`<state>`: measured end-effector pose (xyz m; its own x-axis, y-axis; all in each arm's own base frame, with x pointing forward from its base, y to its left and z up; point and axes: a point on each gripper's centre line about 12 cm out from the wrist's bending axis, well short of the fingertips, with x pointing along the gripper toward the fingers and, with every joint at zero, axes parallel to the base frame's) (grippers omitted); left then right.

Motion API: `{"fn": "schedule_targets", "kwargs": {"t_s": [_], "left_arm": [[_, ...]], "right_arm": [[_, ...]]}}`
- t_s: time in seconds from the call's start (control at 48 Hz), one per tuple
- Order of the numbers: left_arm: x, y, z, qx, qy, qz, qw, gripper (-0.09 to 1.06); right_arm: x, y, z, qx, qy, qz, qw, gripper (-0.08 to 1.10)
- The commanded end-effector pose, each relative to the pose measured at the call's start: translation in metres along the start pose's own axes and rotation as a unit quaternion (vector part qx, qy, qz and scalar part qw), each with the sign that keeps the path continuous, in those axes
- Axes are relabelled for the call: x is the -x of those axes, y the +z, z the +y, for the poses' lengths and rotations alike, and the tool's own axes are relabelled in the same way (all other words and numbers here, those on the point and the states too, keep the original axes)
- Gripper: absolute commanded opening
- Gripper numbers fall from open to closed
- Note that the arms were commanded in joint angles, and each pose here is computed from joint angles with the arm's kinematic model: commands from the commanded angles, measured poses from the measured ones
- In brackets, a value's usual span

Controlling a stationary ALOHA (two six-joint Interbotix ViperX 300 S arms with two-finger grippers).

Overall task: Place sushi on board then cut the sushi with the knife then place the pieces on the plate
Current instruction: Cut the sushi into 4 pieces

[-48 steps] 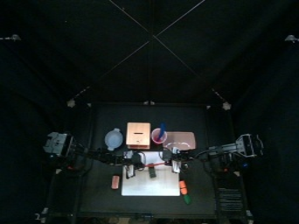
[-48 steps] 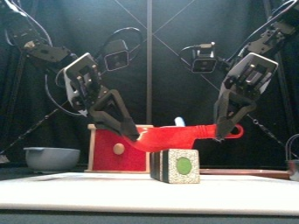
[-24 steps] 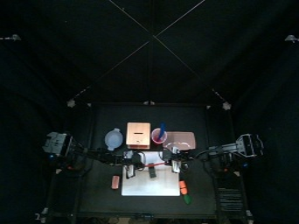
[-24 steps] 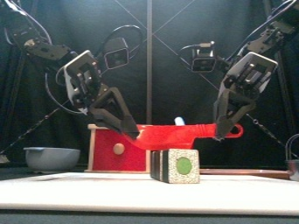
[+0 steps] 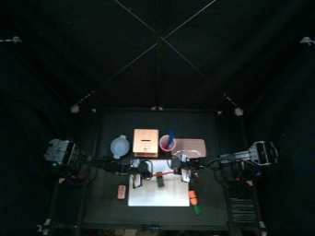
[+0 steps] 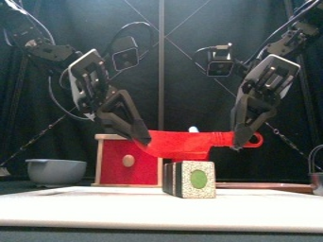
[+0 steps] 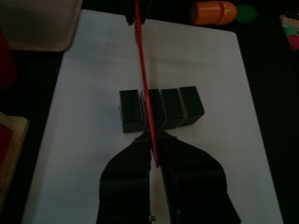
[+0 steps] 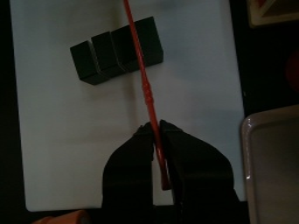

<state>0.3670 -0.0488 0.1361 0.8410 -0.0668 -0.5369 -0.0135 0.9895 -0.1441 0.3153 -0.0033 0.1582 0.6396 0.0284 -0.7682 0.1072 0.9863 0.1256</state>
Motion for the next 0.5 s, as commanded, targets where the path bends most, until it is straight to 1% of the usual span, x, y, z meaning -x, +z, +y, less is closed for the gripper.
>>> {"fn": "schedule_targets", "kwargs": {"t_s": [0.021, 0.229, 0.312, 0.5], "left_arm": [[-0.0003, 0.0146, -0.0126, -0.006, -0.015, -0.021, 0.9996, 0.43], [-0.0036, 0.0093, -0.0117, -0.006, -0.013, -0.013, 0.9998, 0.43], [-0.0043, 0.0086, -0.0102, -0.003, -0.011, -0.012, 0.9999, 0.43], [-0.0063, 0.0054, -0.0083, -0.001, -0.008, -0.007, 0.9999, 0.43]], "right_arm": [[0.0059, 0.0107, -0.0043, -0.009, -0.004, -0.020, 1.000, 0.35], [0.0050, 0.0102, -0.0044, -0.009, -0.004, -0.019, 1.000, 0.35], [0.0046, 0.0100, -0.0049, -0.009, -0.004, -0.018, 1.000, 0.35], [0.0029, 0.0085, -0.0067, -0.011, -0.006, -0.014, 1.000, 0.35]]}}
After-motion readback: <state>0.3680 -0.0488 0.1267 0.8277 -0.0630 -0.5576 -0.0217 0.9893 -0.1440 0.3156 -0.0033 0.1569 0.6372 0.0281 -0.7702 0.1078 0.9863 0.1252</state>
